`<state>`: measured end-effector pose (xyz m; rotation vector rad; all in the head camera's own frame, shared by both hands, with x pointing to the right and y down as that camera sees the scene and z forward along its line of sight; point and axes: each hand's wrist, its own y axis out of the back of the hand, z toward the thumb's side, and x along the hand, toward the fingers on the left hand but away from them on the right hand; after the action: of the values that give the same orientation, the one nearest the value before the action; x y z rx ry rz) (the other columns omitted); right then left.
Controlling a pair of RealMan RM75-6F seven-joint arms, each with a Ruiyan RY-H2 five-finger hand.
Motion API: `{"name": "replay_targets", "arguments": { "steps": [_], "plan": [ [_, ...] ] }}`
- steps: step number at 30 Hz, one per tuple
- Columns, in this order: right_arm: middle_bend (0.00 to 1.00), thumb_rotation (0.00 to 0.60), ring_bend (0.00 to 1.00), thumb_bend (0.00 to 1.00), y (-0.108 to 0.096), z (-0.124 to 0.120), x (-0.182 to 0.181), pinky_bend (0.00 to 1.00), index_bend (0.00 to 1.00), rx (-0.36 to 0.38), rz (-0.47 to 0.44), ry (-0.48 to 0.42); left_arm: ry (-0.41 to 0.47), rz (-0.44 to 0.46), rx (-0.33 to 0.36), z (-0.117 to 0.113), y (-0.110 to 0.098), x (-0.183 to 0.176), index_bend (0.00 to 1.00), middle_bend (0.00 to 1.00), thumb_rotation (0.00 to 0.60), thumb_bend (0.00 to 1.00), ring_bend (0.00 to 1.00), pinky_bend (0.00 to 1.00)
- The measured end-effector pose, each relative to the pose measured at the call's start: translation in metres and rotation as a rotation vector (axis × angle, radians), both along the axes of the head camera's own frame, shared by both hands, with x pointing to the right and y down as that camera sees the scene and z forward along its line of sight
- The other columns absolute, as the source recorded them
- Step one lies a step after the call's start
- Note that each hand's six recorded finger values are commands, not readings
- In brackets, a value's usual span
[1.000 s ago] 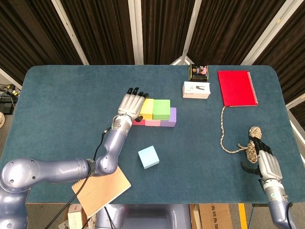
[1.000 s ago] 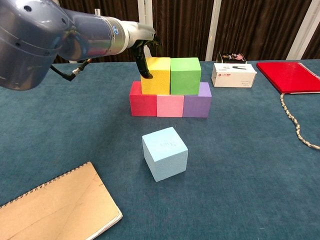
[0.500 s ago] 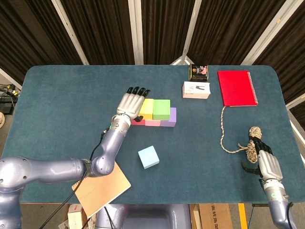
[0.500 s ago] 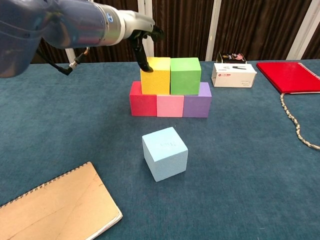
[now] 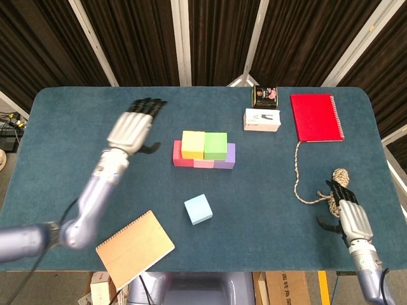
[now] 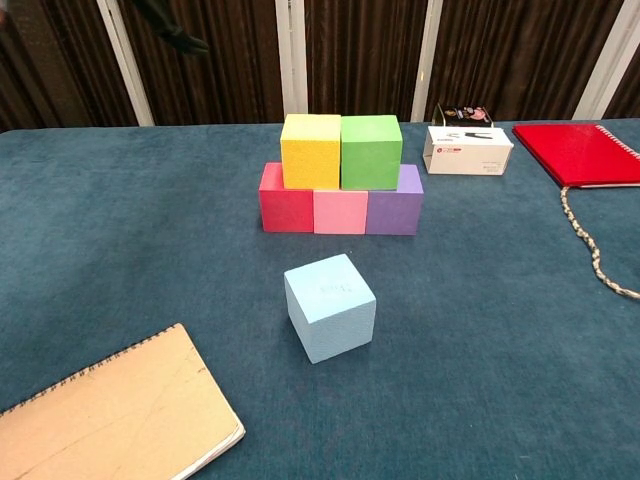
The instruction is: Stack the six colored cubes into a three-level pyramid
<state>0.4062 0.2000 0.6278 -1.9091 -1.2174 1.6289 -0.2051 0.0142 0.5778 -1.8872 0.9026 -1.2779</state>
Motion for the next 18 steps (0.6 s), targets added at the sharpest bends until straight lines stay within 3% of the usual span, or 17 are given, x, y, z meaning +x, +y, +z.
{"name": "replay_targets", "arguments": {
  "steps": [5, 10, 18],
  "plan": [
    [0.02, 0.6, 0.0, 0.34, -0.002, -0.01, -0.016, 0.0, 0.04, 0.051, -0.085, -0.043, -0.002, -0.04, 0.037, -0.011, 0.015, -0.053, 0.09, 0.07, 0.6, 0.35, 0.0, 0.0],
    [0.02, 0.6, 0.0, 0.34, -0.005, -0.019, -0.045, 0.0, 0.04, 0.074, -0.243, -0.089, 0.006, -0.075, 0.071, -0.018, 0.036, -0.099, 0.09, 0.06, 0.6, 0.35, 0.0, 0.0],
    [0.02, 0.6, 0.0, 0.34, -0.012, -0.016, -0.118, 0.0, 0.04, -0.035, -0.534, -0.166, 0.036, -0.152, 0.198, -0.034, 0.091, -0.174, 0.09, 0.05, 0.6, 0.35, 0.0, 0.0]
  ]
}}
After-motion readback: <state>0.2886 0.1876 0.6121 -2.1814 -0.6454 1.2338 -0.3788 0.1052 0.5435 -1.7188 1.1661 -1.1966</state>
